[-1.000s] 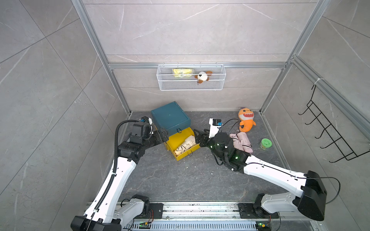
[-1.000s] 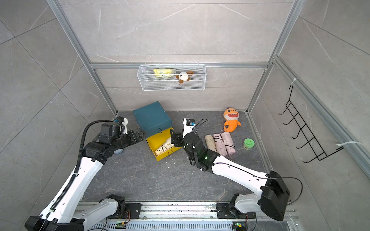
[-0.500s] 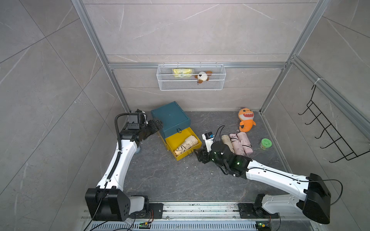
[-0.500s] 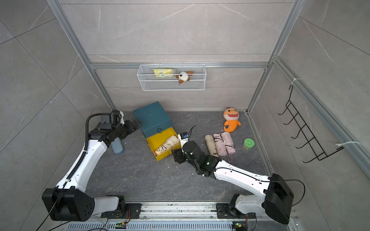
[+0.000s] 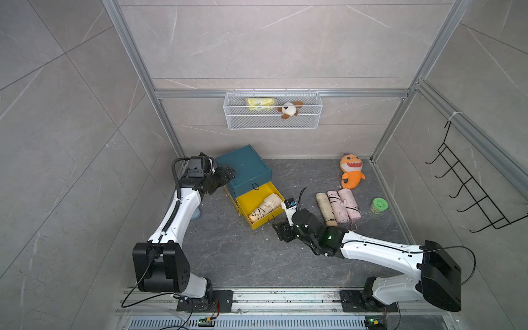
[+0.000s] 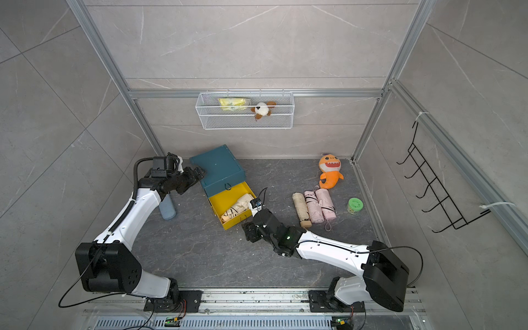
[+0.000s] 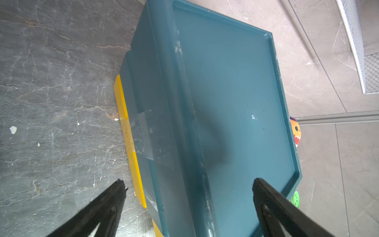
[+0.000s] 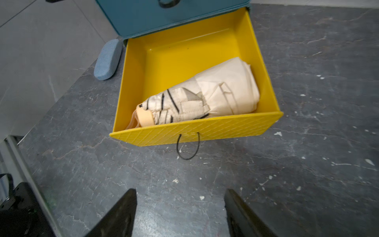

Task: Place the umbrella in the drawer by color
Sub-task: Place the umbrella in the drawer, then pick up the umbrella from the center of the board.

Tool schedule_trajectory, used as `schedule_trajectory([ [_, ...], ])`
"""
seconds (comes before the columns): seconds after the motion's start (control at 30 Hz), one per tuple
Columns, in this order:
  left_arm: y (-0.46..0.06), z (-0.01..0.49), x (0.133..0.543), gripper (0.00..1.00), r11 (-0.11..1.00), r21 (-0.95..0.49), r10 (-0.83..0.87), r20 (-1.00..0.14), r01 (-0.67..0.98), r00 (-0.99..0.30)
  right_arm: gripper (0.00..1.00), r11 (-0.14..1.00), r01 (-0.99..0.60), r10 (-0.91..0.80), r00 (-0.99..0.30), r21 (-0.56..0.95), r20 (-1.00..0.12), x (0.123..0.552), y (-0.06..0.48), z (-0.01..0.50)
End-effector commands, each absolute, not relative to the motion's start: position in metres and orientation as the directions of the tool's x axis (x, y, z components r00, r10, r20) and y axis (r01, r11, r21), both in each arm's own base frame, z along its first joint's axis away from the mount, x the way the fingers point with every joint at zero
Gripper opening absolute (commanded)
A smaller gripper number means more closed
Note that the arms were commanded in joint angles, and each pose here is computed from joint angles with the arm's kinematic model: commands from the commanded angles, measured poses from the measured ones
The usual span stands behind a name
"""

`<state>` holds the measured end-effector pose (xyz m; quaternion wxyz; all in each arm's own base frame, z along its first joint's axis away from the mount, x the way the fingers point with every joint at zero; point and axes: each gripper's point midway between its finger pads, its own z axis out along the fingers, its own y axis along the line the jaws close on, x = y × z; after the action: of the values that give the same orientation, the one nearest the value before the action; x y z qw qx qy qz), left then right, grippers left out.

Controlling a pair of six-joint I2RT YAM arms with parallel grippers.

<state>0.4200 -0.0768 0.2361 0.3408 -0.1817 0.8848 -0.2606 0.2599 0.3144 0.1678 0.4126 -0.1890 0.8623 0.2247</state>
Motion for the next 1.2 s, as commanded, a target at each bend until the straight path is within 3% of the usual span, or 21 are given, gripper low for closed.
schedule_trajectory([
  [0.0,-0.08,0.256,0.423,1.0,0.781,-0.616,-0.508,-0.536,-0.098,-0.674,0.7,0.915,-0.348,-0.042,-0.584,0.204,-0.811,0.291,0.262,0.186],
  [0.17,-0.08,0.26,0.415,1.0,0.78,-0.619,-0.509,-0.542,-0.092,-0.669,0.71,0.975,-0.132,0.057,-0.627,0.178,-0.777,0.335,0.192,0.184],
  [0.4,-0.081,0.272,0.393,1.0,0.775,-0.628,-0.509,-0.555,-0.07,-0.658,0.72,0.995,0.02,0.086,-0.706,0.102,-0.703,0.374,0.143,0.153],
  [0.7,-0.108,0.28,0.361,1.0,0.785,-0.619,-0.431,-0.571,0.023,-0.699,0.72,0.996,0.089,0.079,-0.798,0.012,-0.598,0.408,0.118,0.102],
  [1.17,-0.159,0.266,0.32,1.0,0.803,-0.579,-0.289,-0.586,0.142,-0.757,0.72,0.987,0.117,0.042,-0.846,-0.107,-0.532,0.437,0.105,0.066],
])
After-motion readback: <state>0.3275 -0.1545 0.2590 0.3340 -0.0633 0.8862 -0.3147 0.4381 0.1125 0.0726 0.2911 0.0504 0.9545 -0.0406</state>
